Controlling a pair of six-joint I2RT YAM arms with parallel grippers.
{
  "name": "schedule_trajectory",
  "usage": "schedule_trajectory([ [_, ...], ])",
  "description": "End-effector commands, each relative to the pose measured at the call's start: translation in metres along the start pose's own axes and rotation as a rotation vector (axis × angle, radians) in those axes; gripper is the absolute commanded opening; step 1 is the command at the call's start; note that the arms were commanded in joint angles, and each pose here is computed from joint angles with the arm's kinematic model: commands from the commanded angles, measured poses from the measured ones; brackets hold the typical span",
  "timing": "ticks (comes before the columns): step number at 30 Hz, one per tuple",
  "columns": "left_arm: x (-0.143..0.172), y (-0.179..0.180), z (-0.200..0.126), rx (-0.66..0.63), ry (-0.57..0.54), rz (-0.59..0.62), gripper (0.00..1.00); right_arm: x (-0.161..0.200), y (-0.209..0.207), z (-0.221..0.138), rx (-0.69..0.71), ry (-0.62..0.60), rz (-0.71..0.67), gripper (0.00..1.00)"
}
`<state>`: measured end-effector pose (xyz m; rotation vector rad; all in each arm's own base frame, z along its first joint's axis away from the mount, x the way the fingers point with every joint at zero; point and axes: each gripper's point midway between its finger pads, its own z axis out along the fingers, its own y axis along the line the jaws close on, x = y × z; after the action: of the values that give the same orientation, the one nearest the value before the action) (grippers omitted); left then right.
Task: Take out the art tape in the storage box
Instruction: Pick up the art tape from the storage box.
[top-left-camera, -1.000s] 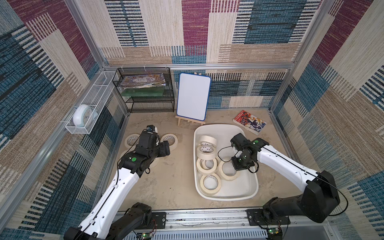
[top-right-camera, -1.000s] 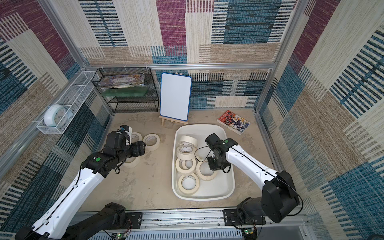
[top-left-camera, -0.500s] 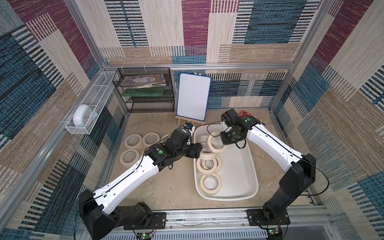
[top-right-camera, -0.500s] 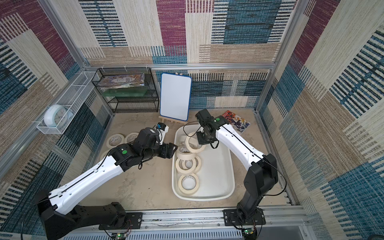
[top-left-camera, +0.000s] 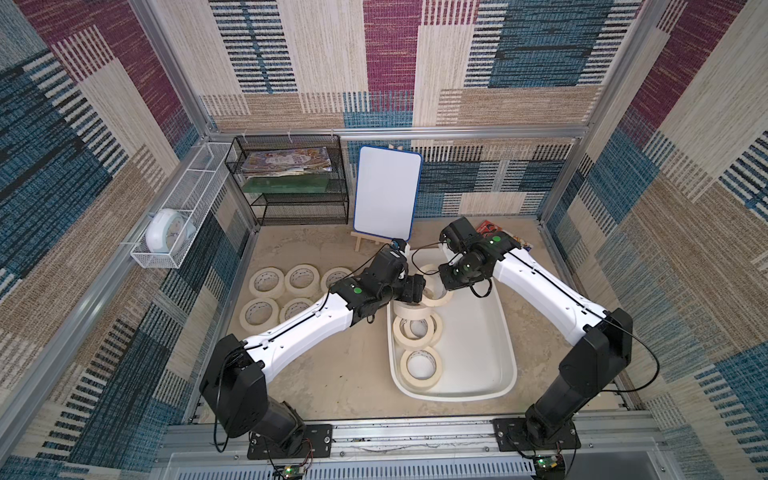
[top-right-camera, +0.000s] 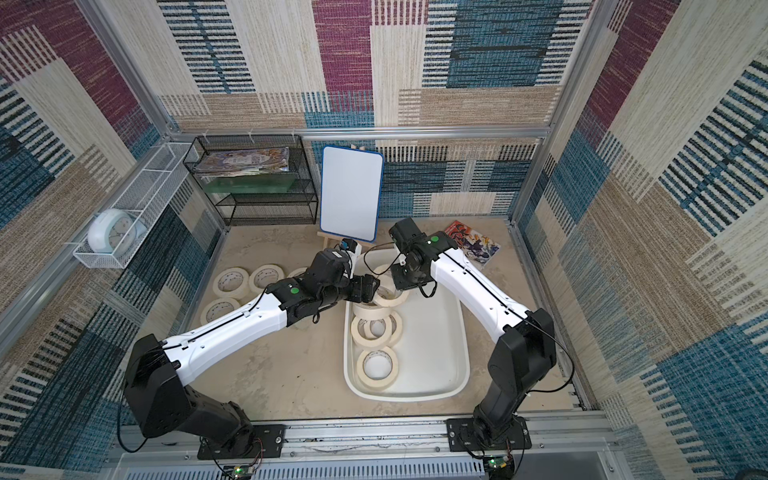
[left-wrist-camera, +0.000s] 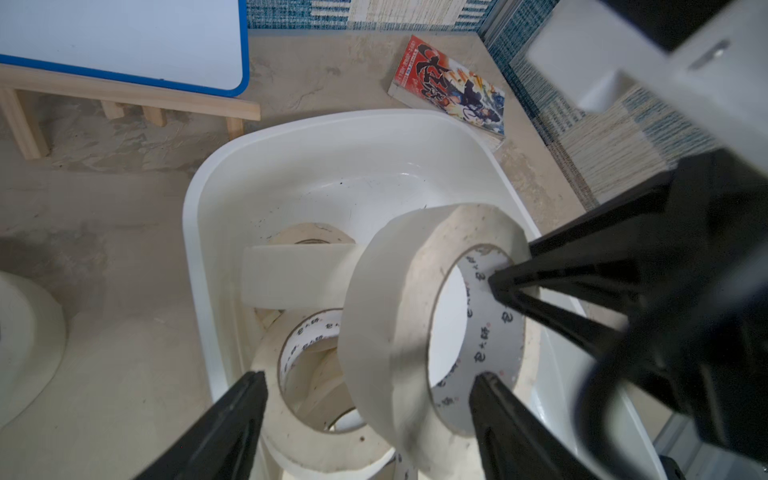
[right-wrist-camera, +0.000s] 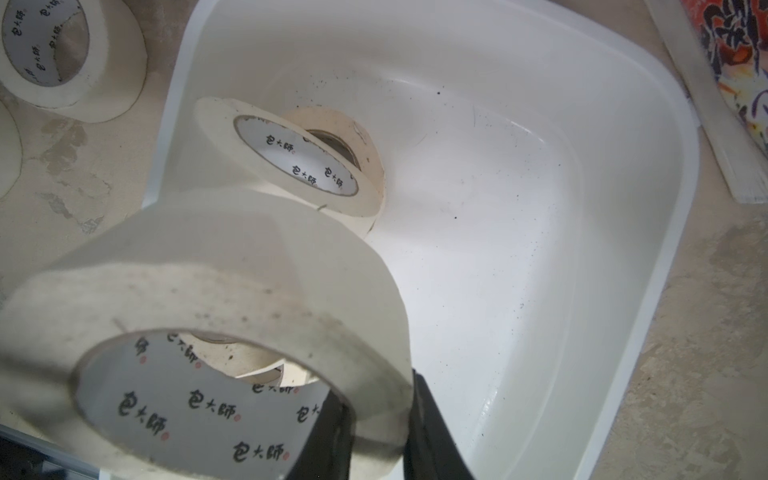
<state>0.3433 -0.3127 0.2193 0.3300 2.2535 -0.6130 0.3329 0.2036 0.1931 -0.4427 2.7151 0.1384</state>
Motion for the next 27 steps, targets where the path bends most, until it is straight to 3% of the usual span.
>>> schedule_trajectory([
  [1,-0.006,-0.011,0.012,0.047,-0.003,-0.018,0.80,-0.004,0.004,-0.005,-0.020,-0.030,-0.002,0.00],
  [8,0.007,-0.007,0.016,0.021,0.077,0.012,0.60,-0.009,0.002,-0.010,-0.015,-0.052,-0.007,0.00],
  [13,0.011,-0.006,0.013,0.018,0.085,0.010,0.31,-0.013,0.002,-0.014,-0.017,-0.067,-0.004,0.00],
  [17,0.007,-0.007,0.008,0.025,0.068,0.010,0.19,-0.016,0.003,-0.017,-0.021,-0.085,0.007,0.00],
  [20,0.007,-0.005,0.005,0.015,0.060,0.010,0.11,-0.019,0.006,-0.020,-0.038,-0.105,0.016,0.11],
  [22,0.006,-0.003,0.002,0.007,0.054,0.012,0.08,-0.024,0.006,-0.025,-0.048,-0.131,0.028,0.30],
  [24,0.006,0.000,-0.001,-0.008,0.047,0.015,0.06,-0.028,0.008,-0.031,-0.062,-0.156,0.041,0.57],
  [27,0.005,0.007,-0.005,-0.042,0.032,0.022,0.04,-0.029,0.009,-0.039,-0.073,-0.180,0.049,0.72],
])
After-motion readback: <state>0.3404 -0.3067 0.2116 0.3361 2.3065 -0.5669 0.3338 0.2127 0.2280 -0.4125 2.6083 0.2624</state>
